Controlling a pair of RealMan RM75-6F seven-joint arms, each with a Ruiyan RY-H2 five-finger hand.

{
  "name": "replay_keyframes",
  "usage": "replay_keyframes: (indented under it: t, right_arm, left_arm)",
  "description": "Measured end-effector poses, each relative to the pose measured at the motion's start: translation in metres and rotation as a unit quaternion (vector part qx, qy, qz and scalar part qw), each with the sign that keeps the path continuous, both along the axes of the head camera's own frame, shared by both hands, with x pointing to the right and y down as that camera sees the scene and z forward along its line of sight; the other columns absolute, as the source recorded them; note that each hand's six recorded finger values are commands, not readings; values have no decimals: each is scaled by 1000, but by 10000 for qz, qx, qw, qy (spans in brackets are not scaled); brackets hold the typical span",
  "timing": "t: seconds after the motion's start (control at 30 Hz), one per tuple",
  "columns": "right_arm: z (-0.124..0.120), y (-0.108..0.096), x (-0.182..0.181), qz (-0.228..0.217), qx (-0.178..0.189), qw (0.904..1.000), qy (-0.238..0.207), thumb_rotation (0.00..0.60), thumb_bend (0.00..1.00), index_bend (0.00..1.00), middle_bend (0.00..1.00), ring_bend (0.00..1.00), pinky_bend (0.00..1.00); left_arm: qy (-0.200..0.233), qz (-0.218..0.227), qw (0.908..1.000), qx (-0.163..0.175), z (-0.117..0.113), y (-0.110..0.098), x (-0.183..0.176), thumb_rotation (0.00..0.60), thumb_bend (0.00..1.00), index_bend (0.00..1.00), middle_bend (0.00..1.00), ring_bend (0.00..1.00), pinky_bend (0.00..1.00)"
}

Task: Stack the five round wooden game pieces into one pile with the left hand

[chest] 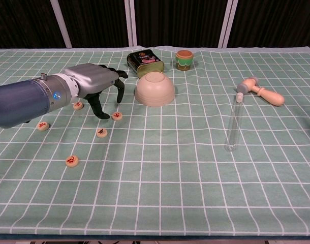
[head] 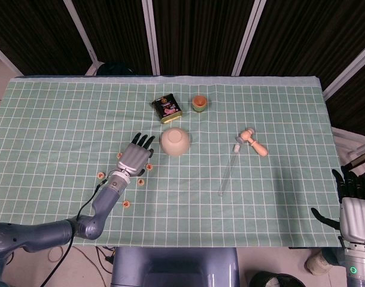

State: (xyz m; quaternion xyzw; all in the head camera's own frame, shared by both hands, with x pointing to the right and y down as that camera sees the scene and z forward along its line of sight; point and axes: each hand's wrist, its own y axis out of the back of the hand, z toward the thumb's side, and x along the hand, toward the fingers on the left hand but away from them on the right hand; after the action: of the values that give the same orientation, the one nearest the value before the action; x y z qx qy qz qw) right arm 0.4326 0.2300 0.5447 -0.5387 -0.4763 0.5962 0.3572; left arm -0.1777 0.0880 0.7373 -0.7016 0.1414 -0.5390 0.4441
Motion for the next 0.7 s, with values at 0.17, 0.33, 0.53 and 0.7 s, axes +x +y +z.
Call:
replay_keyframes:
  t: [0.17, 0.33, 0.53, 0.7]
  right_arm:
    - [0, -1, 0, 2, 8, 10000, -13, 600, 233, 90, 13, 0, 0]
    - [-1, -1, 0, -1, 5, 10000, -17, 600, 232, 90, 13, 0, 0]
    - [-1, -1, 0, -4, 5, 10000, -20, 600, 232, 89, 13, 0, 0]
    - [-1, -1, 0, -2, 9, 10000, -24, 600, 232, 89, 13, 0, 0]
  left_arm:
    - [-37, 31, 10000, 12, 3, 2, 2, 600, 235, 438, 12, 0, 0]
    - [-36, 65, 10000, 15, 5, 4, 5, 600, 236, 445, 14, 0, 0]
    - [-48, 130, 9999, 15, 7, 7, 9, 600, 239, 451, 16, 0, 0]
    - [-90, 140, 9999, -21, 11, 9, 10, 600, 265, 459, 16, 0, 0]
